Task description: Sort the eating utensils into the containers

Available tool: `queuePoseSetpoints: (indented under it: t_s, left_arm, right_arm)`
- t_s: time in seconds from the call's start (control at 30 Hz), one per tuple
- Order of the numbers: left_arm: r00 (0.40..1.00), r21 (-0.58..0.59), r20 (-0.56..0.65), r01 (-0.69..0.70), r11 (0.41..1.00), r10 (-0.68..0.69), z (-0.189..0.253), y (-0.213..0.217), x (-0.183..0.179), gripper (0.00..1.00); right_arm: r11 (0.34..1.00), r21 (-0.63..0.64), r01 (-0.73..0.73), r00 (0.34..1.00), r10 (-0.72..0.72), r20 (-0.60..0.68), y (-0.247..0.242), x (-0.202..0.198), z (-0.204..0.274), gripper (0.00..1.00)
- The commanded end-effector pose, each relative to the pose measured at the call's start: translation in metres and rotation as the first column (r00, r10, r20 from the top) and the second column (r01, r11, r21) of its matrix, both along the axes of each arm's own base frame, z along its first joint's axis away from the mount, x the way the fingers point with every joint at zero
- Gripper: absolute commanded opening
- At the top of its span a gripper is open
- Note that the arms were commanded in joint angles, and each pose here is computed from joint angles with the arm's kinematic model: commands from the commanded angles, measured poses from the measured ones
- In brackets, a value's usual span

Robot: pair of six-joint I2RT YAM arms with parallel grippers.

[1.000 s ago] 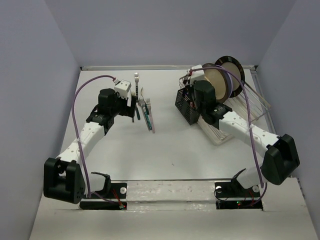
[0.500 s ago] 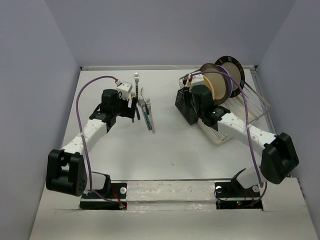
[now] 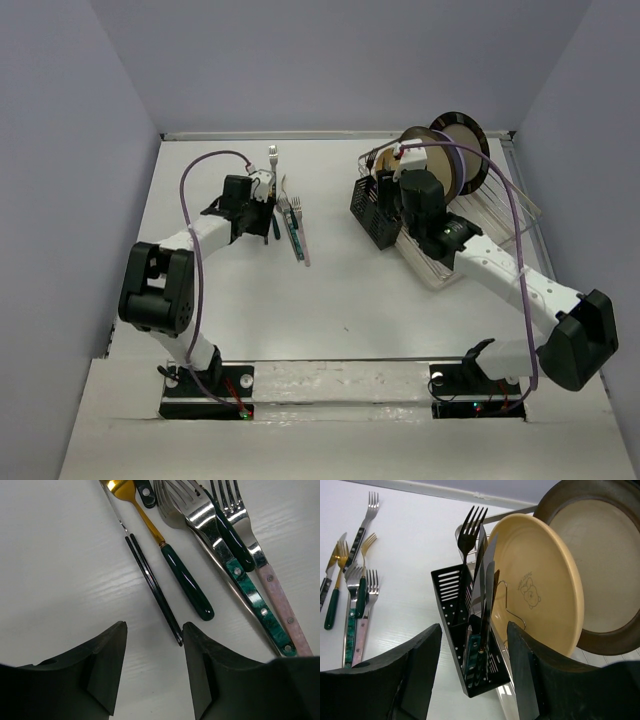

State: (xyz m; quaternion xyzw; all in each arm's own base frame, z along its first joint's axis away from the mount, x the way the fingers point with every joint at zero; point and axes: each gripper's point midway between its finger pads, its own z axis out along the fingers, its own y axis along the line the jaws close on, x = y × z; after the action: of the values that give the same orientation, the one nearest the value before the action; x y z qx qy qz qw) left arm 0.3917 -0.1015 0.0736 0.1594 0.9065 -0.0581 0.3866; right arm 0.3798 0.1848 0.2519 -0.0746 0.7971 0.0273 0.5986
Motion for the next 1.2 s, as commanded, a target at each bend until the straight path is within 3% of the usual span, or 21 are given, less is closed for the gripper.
queuePoseSetpoints:
  t_s: [0.0, 0.33, 0.47, 0.63, 0.87, 1.03, 1.17]
  left_arm:
    - [0.999, 0.026, 0.012, -0.050, 0.998, 0.049, 0.001, 0.000, 0.033, 0.60]
    - [0.991, 0.072, -0.041, -0.124, 0.990, 0.128, -0.025, 0.005, 0.063, 0.56]
    - [0.984, 0.090, -0.087, -0.149, 0.985, 0.156, -0.046, 0.008, 0.069, 0.44]
    - [0.975, 0.064, -0.146, -0.159, 0.985, 0.166, -0.059, 0.008, 0.061, 0.37]
    - [0.963, -0.001, -0.158, -0.220, 0.976, 0.217, -0.051, 0.024, 0.059, 0.02]
    - [0.974, -0.073, -0.142, -0.191, 0.979, 0.179, -0.034, 0.022, 0.050, 0.00]
    - [0.993, -0.173, -0.038, -0.117, 0.978, 0.112, 0.017, 0.008, 0.039, 0.00]
  right_arm:
    - [1.000, 0.013, -0.003, 1.000, 0.002, 0.027, -0.004, -0.002, 0.011, 0.60]
    - [1.000, -0.009, -0.024, 1.000, 0.024, 0.017, -0.005, -0.006, 0.004, 0.60]
    - [1.000, -0.013, -0.026, 0.999, 0.026, 0.022, -0.007, -0.009, 0.005, 0.60]
    - [1.000, -0.014, -0.021, 0.999, 0.022, 0.032, -0.010, -0.012, 0.008, 0.60]
    - [0.999, -0.014, -0.033, 0.999, 0.033, 0.027, -0.009, -0.013, 0.005, 0.60]
    - [0.999, -0.006, -0.048, 0.999, 0.049, 0.025, -0.006, -0.014, 0.006, 0.60]
    - [0.996, 0.008, -0.084, 0.996, 0.084, 0.030, -0.001, -0.017, 0.010, 0.59]
